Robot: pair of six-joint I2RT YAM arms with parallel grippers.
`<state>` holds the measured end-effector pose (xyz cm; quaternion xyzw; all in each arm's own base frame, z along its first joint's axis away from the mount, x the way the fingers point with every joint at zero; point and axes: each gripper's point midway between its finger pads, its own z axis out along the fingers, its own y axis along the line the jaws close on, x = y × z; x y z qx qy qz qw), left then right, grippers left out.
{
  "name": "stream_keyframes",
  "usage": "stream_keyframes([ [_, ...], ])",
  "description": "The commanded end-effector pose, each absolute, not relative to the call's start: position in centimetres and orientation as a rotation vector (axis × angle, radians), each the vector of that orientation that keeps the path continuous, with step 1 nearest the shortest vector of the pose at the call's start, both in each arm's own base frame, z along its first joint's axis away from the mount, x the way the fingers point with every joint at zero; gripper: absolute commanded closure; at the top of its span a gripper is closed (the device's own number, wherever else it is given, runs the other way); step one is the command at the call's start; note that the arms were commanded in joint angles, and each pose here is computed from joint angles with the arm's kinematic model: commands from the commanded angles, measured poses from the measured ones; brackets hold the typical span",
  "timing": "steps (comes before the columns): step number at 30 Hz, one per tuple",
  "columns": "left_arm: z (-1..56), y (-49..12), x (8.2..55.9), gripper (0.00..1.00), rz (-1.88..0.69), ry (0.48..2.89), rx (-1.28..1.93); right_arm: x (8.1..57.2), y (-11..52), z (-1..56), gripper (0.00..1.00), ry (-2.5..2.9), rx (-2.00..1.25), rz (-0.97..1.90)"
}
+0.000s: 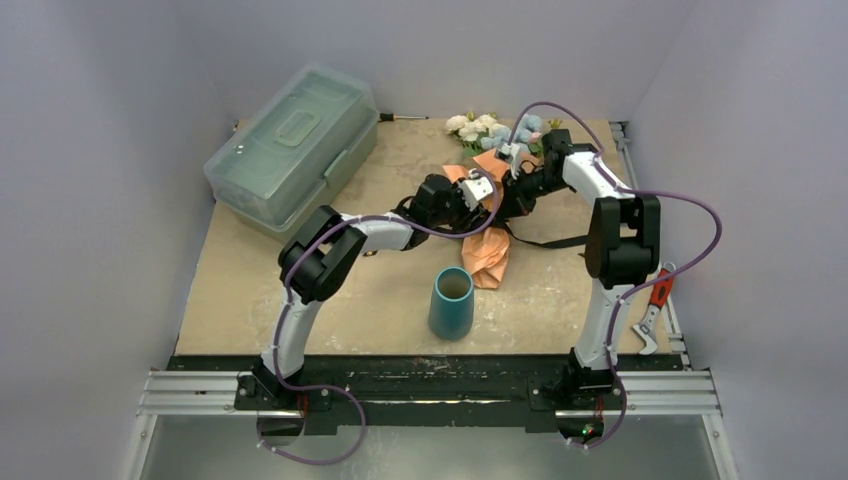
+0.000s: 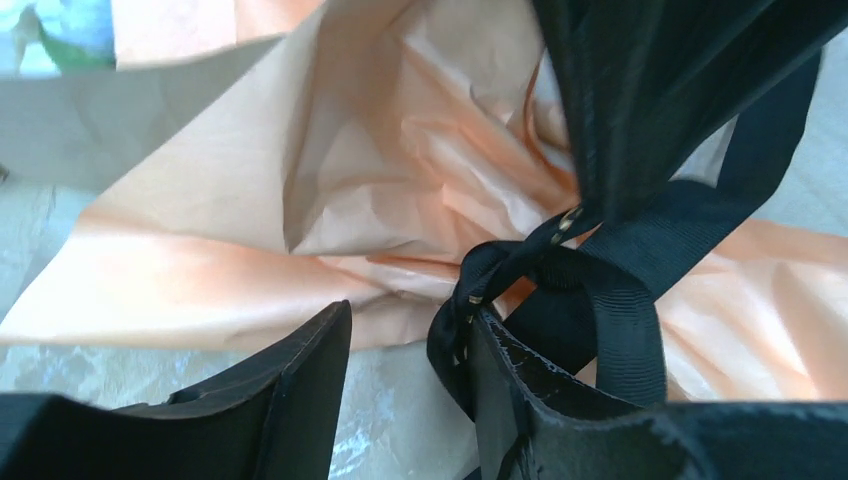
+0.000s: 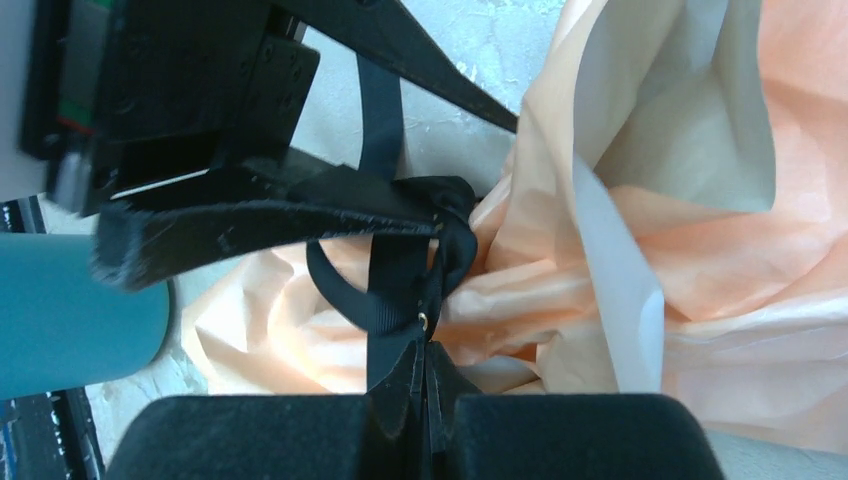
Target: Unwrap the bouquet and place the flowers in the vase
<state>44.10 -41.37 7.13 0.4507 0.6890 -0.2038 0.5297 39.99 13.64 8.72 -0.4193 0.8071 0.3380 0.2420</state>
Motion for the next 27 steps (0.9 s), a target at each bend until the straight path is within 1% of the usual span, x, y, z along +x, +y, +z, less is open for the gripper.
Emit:
stream_keyframes([
  [1, 8.3, -39.2, 45.1, 0.56, -0.387, 1.679, 0.941, 39.0, 14.2, 10.8, 1.0, 2.139, -1.192, 0.942],
  [4, 8.1, -38.3, 45.6, 0.58, -0.345, 1.708, 0.906, 38.9, 13.6, 10.4, 1.0, 2.153, -1.208, 0.916],
  [15, 7.0, -35.8, 46.8, 0.62, -0.27, 1.806, 0.804, 39.2, 10.6, 10.4, 1.0, 2.185, -1.202, 0.857],
  [27, 6.3, -32.3, 48.4, 0.64, -0.248, 1.892, 0.71, 38.7, 10.2, 9.4, 1.0, 2.208, -1.21, 0.841],
])
